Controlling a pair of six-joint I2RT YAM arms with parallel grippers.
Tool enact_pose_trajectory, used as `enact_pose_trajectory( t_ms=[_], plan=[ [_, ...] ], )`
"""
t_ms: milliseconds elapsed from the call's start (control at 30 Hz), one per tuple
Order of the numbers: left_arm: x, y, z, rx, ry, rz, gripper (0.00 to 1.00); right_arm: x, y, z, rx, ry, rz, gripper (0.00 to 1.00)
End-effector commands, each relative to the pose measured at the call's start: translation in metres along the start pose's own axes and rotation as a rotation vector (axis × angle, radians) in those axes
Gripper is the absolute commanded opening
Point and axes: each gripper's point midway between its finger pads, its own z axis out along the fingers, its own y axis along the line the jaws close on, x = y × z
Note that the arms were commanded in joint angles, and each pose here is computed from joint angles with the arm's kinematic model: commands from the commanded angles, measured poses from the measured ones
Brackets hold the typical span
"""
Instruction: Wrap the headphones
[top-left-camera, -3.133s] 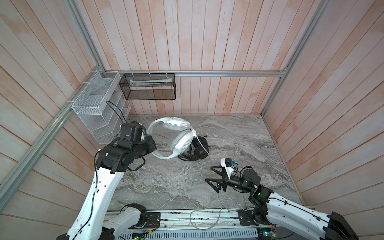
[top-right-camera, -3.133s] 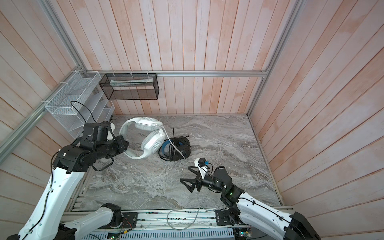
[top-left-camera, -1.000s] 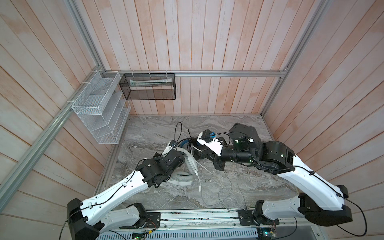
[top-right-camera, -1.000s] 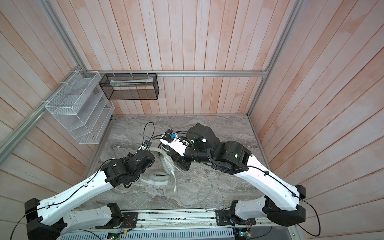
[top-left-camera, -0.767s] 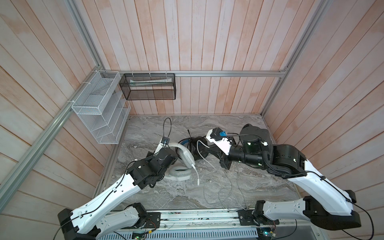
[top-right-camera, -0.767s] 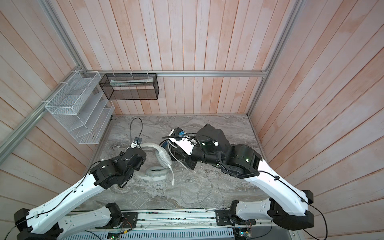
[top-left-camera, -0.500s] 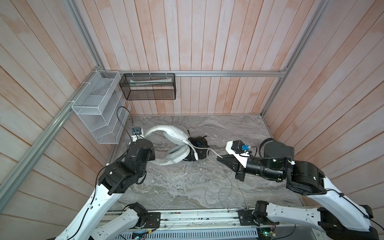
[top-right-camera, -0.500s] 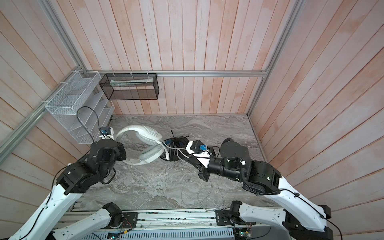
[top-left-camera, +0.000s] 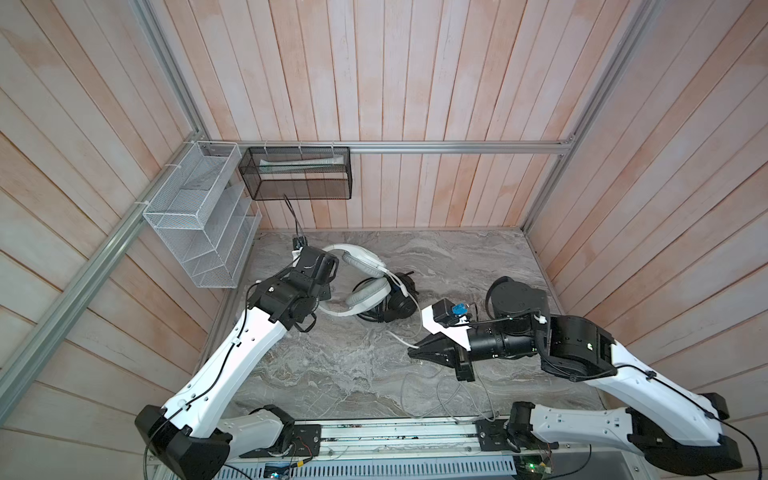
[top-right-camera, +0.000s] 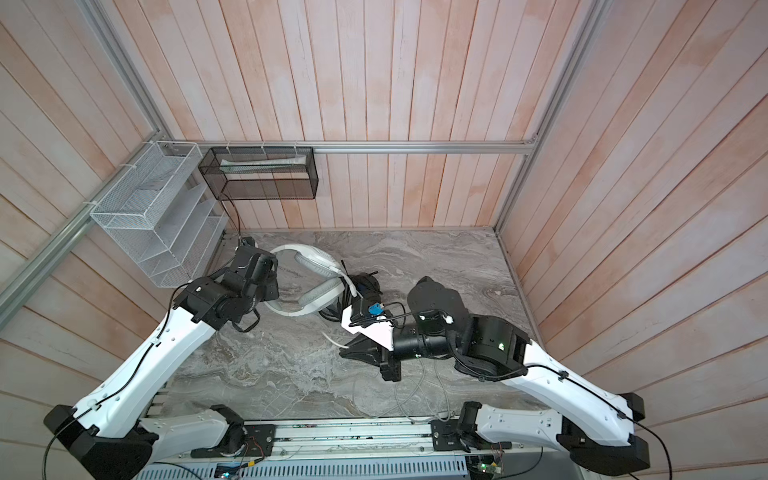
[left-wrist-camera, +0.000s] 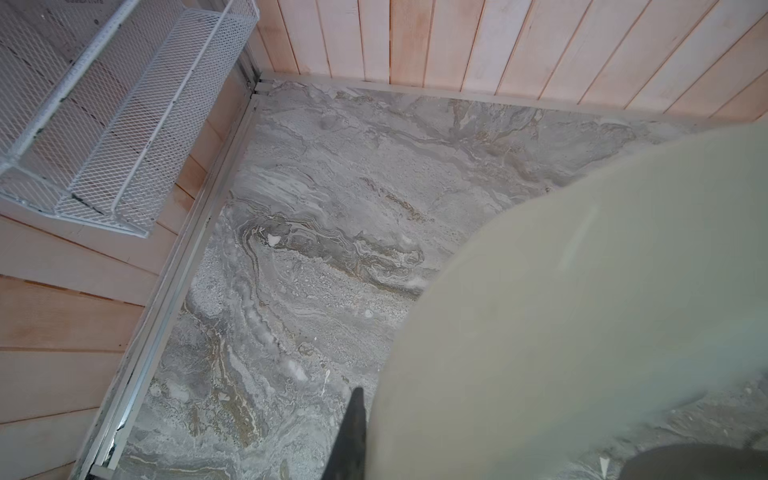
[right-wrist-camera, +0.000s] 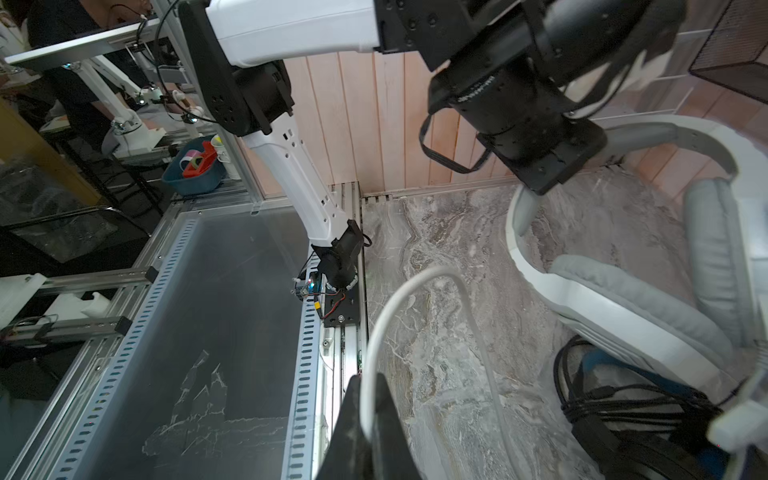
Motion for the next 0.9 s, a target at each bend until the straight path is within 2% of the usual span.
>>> enact_pose_trajectory(
  t_ms=[0,167,267,400,700,800,867],
  plan=[
    [-0.031,-0.029,-0.018,0.115,-0.106,-0.014,0.0,-0.014,0.011,-0.002,-0.032,0.017,-0.028,0.0],
    [-0.002,-0.075,-0.013,0.112,-0.14,0.268,0.0,-0.041,0.002,-0.011,0.039,0.026,-0.085,0.0],
    [0.016,-0.083,-0.005,0.08,-0.141,0.366,0.0,-0.052,-0.004,-0.015,0.081,0.022,-0.099,0.0],
    [0.034,-0.089,0.002,0.092,-0.111,0.411,0.0,-0.061,-0.006,-0.015,0.098,0.007,-0.104,0.0],
    [0.059,-0.111,-0.01,0.192,-0.131,0.533,0.0,-0.09,-0.04,-0.033,0.325,-0.066,-0.103,0.0],
    [0.055,-0.101,-0.013,0.155,-0.139,0.492,0.0,-0.101,-0.048,-0.045,0.393,-0.101,-0.103,0.0],
    [0.041,-0.084,-0.023,0.129,-0.174,0.409,0.0,-0.105,-0.05,-0.062,0.448,-0.148,-0.108,0.0]
  ],
)
